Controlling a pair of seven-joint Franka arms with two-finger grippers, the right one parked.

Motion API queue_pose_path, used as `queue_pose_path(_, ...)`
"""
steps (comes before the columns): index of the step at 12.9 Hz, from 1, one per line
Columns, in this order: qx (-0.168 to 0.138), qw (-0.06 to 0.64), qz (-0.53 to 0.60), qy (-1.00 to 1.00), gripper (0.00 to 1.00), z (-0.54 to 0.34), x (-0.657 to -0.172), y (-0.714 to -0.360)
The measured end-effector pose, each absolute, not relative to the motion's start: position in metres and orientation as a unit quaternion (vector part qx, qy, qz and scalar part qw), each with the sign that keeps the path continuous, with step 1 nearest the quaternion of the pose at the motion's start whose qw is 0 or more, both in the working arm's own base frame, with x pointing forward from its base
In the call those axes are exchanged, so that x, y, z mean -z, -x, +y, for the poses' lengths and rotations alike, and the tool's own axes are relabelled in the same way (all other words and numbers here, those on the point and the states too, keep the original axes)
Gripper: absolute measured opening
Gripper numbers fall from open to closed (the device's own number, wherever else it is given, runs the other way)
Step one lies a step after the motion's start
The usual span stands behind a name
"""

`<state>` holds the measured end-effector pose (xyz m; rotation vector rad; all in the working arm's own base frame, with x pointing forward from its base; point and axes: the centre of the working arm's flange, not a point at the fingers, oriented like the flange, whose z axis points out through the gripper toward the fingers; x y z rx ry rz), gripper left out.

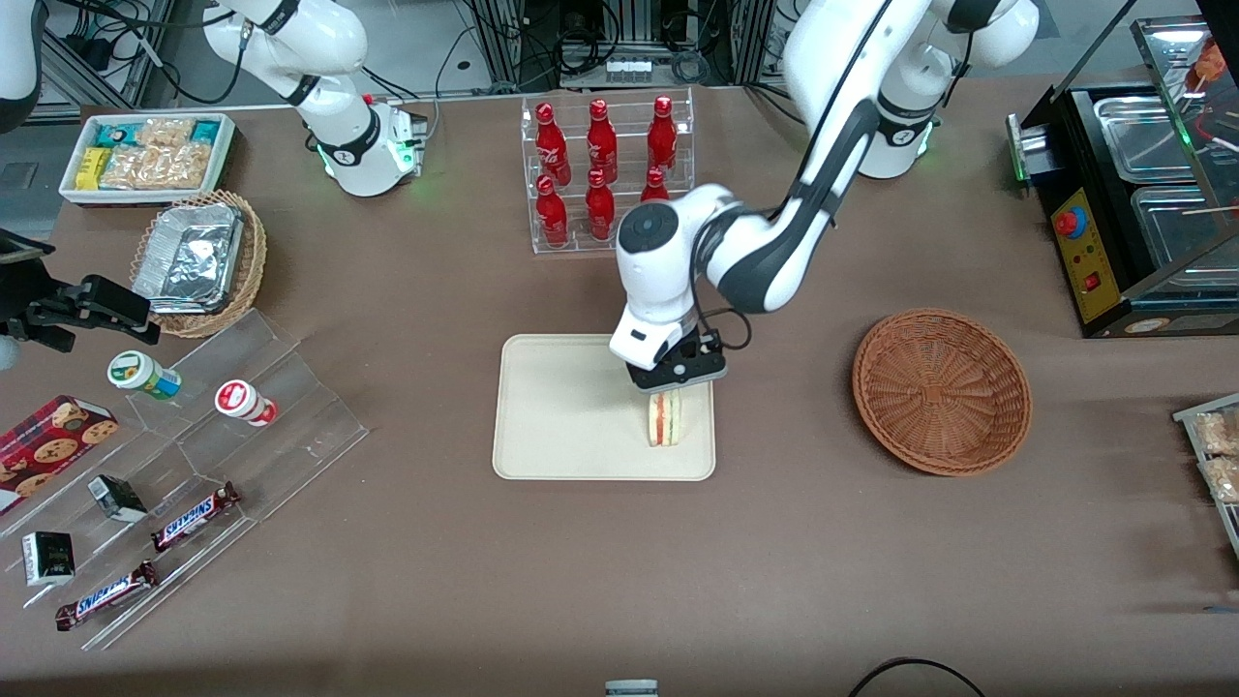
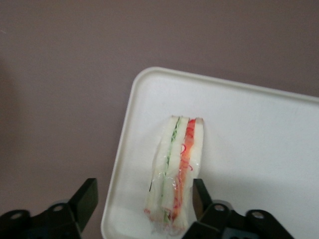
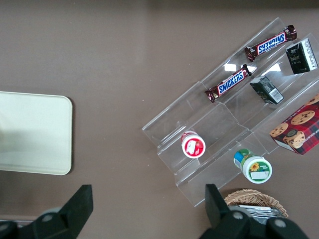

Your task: Place sandwich from basket to tray

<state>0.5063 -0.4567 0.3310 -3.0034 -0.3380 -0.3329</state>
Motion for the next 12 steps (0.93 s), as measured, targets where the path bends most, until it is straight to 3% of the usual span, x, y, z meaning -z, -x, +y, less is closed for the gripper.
queue_pose_path(1, 0.115, 0.043, -0.126, 0.984, 1.00, -0.449, -0.370, -0.509)
queue_pose_path(5, 0.109, 0.046, -0.149, 0.982, 1.00, -0.408, -0.491, -0.489)
queue_pose_path(8, 0.082, 0.047, -0.135, 0.986, 1.00, -0.353, -0.546, -0.489)
queue_pose_path(12, 0.072, 0.050, -0.130, 0.988, 1.00, -0.239, -0.608, -0.509)
